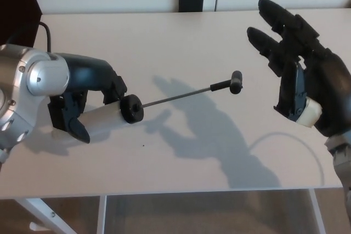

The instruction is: The robot walks towards a desk on which an air pump is kept in the middle. It lifts it up and holds it with its left hand and uses its right hand to compress it by pushing its handle inwards.

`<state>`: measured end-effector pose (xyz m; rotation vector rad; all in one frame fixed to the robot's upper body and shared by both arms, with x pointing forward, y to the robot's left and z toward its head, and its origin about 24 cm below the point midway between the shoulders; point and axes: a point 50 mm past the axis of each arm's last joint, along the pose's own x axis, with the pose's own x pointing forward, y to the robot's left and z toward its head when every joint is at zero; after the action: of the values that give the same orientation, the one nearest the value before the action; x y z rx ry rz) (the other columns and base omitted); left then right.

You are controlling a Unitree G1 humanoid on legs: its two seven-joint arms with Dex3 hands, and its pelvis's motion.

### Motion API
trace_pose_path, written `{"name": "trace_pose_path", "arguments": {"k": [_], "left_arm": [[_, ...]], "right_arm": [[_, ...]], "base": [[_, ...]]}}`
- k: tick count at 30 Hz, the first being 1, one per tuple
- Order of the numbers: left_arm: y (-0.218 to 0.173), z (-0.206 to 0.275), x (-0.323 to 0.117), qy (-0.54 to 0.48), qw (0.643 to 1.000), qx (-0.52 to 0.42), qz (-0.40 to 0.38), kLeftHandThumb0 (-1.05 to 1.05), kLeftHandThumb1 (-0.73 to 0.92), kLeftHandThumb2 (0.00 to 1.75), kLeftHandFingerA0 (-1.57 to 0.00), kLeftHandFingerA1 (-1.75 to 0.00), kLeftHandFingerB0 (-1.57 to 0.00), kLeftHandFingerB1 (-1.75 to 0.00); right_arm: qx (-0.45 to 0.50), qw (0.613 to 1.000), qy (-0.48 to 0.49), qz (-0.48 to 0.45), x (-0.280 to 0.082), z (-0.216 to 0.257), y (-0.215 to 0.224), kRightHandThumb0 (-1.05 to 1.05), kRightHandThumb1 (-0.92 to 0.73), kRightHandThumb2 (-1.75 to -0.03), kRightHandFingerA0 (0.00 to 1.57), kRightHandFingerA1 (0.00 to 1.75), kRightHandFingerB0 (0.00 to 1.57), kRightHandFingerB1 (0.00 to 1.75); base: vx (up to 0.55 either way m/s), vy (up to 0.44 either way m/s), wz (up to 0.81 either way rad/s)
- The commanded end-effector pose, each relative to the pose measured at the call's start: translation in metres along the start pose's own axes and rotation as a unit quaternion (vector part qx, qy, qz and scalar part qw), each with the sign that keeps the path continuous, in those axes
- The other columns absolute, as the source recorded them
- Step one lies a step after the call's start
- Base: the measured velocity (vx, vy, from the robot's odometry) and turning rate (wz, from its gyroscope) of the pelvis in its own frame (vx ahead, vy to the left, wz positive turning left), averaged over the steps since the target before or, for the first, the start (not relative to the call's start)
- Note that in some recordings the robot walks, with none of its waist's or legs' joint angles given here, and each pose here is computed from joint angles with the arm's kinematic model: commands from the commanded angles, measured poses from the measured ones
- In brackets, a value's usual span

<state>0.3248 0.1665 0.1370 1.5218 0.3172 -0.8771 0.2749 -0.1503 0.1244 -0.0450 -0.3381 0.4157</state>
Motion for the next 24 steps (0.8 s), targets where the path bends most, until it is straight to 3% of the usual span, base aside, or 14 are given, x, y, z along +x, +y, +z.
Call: {"name": "trace_pose_path", "arguments": {"k": [1,12,13,19,20,22,23,24], "left_arm": [[-0.004,-0.007,0.000,0.008,1.000,0.007,-0.006,-0.14,0.76,0.71,-0.90,-1.28,-0.60,-1.31],[-0.003,-0.004,0.002,0.003,1.000,0.009,-0.007,-0.13,0.77,0.69,-0.83,-1.34,-0.62,-1.31],[-0.003,-0.004,0.003,0.003,1.000,0.010,-0.007,-0.14,0.75,0.69,-0.85,-1.40,-0.63,-1.33],[-0.003,-0.001,0.004,0.003,1.000,0.011,-0.013,-0.13,0.74,0.69,-0.88,-1.36,-0.66,-1.35],[-0.002,-0.001,0.004,0.004,1.000,0.012,-0.013,-0.12,0.76,0.67,-0.84,-1.32,-0.62,-1.34],[-0.002,0.000,0.004,0.004,1.000,0.012,-0.014,-0.12,0.76,0.67,-0.84,-1.32,-0.62,-1.34],[-0.001,0.001,0.004,0.003,1.000,0.012,-0.013,-0.13,0.76,0.66,-0.83,-1.30,-0.62,-1.31],[-0.001,0.001,0.004,0.003,1.000,0.012,-0.013,-0.13,0.76,0.66,-0.83,-1.30,-0.62,-1.31]], "right_arm": [[0.011,1.000,0.000,0.001,0.000,0.004,-0.001,-0.89,-0.82,-1.16,0.08,0.26,0.07,0.18],[-0.070,0.997,0.007,0.025,0.003,-0.004,0.009,-0.89,-0.79,-1.13,0.08,0.27,0.08,0.21],[-0.092,0.995,0.005,0.029,0.003,-0.005,0.010,-0.89,-0.80,-1.15,0.07,0.25,0.07,0.19],[-0.214,0.977,0.011,0.026,0.001,-0.008,0.013,-0.88,-0.82,-1.16,0.09,0.29,0.09,0.22],[-0.222,0.975,0.008,0.026,0.001,-0.008,0.015,-0.81,-0.92,-0.75,0.07,0.25,0.06,0.22],[-0.230,0.973,0.006,0.025,0.001,-0.009,0.016,-0.81,-0.92,-0.75,0.07,0.25,0.06,0.22],[-0.231,0.973,0.006,0.024,0.001,-0.010,0.017,-0.88,-0.80,-0.93,0.10,0.30,0.05,0.21],[-0.232,0.973,0.006,0.023,0.002,-0.011,0.018,-0.88,-0.80,-0.93,0.10,0.30,0.05,0.21]], "base": [[0.00,0.000,0.00],[0.00,0.000,0.00],[0.00,0.000,0.00],[0.00,0.000,0.00],[0.00,0.000,0.00],[0.00,0.000,0.00],[0.00,0.000,0.00],[0.00,0.000,0.00]]}}
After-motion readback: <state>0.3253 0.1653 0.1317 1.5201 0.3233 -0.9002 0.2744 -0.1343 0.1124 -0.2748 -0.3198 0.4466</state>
